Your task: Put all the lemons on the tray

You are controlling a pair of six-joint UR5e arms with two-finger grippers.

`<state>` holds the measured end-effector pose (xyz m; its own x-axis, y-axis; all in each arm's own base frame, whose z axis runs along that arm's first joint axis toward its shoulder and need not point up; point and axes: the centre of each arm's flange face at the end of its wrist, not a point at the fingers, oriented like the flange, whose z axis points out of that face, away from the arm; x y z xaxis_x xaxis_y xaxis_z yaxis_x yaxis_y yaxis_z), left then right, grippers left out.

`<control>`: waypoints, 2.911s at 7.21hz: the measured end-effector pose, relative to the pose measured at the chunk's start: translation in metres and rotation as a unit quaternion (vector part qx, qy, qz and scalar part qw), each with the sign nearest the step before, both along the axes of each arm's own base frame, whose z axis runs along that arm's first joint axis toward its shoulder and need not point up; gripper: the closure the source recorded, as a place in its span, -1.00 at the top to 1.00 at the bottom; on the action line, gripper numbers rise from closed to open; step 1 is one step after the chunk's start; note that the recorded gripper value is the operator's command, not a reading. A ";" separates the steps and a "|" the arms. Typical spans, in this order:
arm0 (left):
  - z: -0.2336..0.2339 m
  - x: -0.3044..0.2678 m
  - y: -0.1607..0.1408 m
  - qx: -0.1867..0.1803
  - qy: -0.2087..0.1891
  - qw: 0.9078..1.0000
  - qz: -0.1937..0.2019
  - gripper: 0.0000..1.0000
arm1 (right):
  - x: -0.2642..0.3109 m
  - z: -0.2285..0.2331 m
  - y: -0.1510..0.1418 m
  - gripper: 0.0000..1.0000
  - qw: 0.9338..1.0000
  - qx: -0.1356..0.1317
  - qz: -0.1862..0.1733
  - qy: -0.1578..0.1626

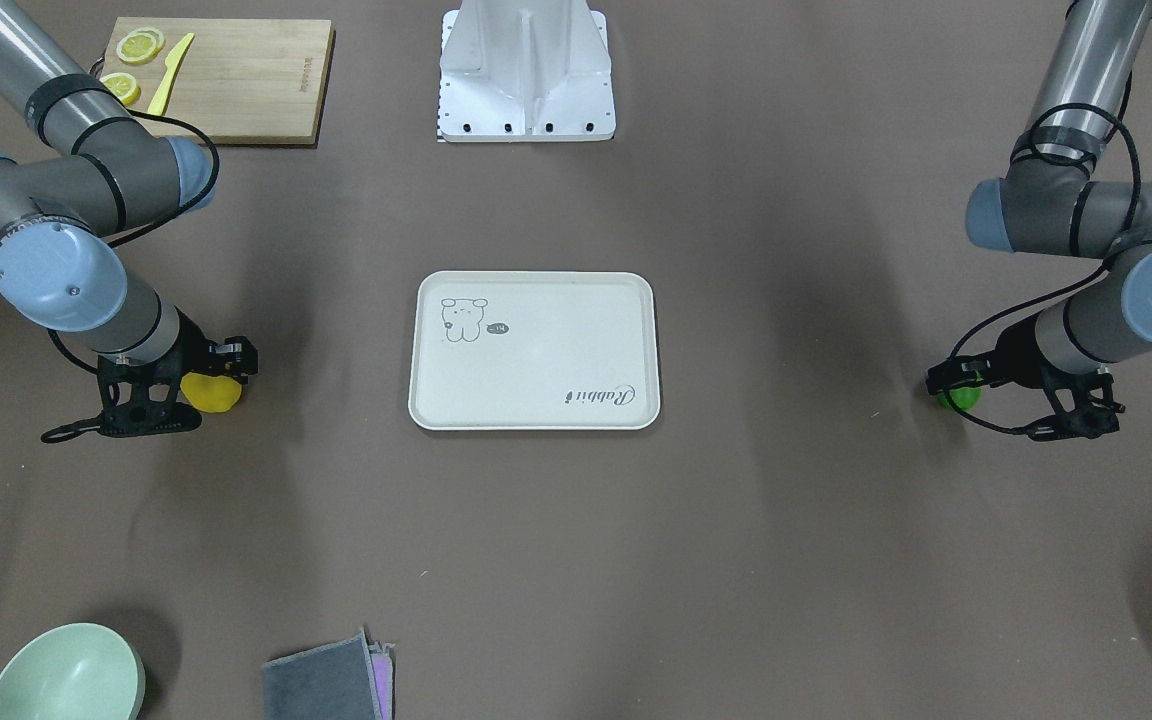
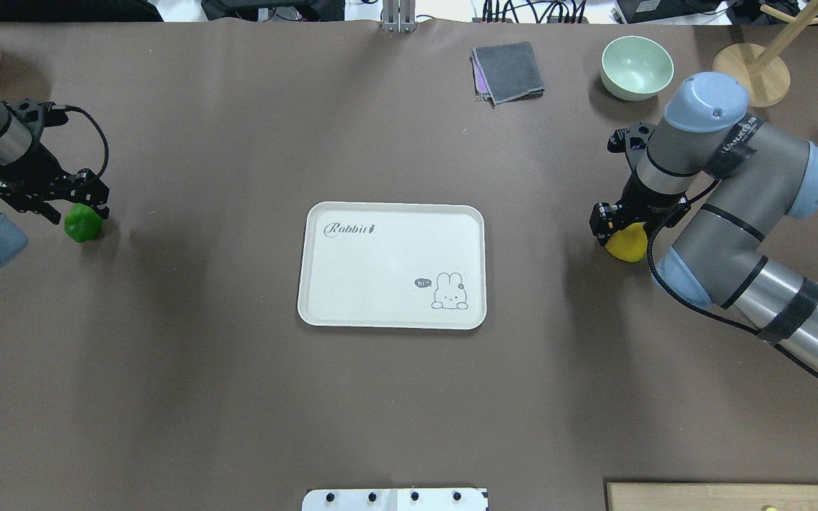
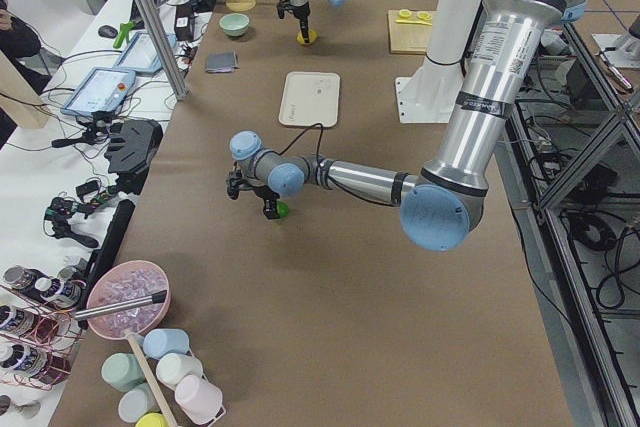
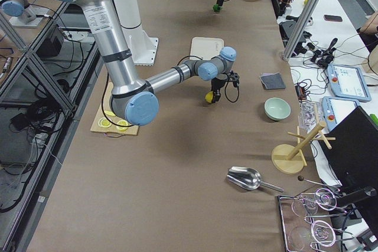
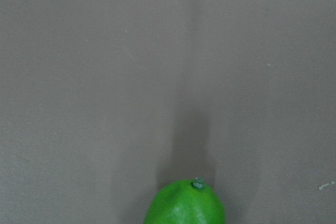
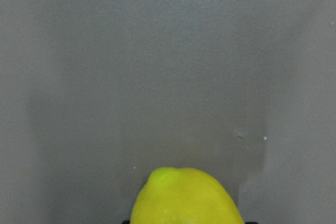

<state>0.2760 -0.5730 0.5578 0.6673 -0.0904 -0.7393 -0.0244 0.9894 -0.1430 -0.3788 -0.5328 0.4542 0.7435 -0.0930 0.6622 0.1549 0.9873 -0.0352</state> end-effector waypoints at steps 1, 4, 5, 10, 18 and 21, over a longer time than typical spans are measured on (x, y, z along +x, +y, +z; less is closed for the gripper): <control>0.002 0.001 0.002 0.006 0.000 1.000 0.004 -1.00 | -0.001 -0.008 -0.001 -0.20 1.000 0.005 -0.001 -0.006; 0.003 -0.001 0.007 0.011 0.007 1.000 0.015 -1.00 | -0.002 -0.085 -0.003 -0.19 0.997 0.055 -0.001 -0.055; -0.001 -0.008 0.005 0.007 0.018 1.000 0.015 -1.00 | -0.007 -0.114 -0.005 -0.19 0.995 0.074 -0.004 -0.070; -0.020 -0.057 -0.010 -0.002 0.040 0.999 0.002 -1.00 | -0.089 -0.216 -0.009 -0.19 0.979 0.142 -0.045 -0.139; -0.108 -0.115 -0.011 0.008 0.024 1.000 -0.003 -1.00 | -0.157 -0.192 0.001 0.99 0.960 0.188 -0.082 -0.192; -0.159 -0.093 -0.031 0.006 0.003 1.000 -0.021 -1.00 | -0.130 -0.194 -0.016 0.99 0.954 0.193 -0.075 -0.215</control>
<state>0.1832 -0.6042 0.3988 0.6586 -0.1100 -0.7444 0.0167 0.9912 -0.1317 -0.5086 -0.5488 0.2603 0.3706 -0.4760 0.7975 0.2134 0.8793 0.4257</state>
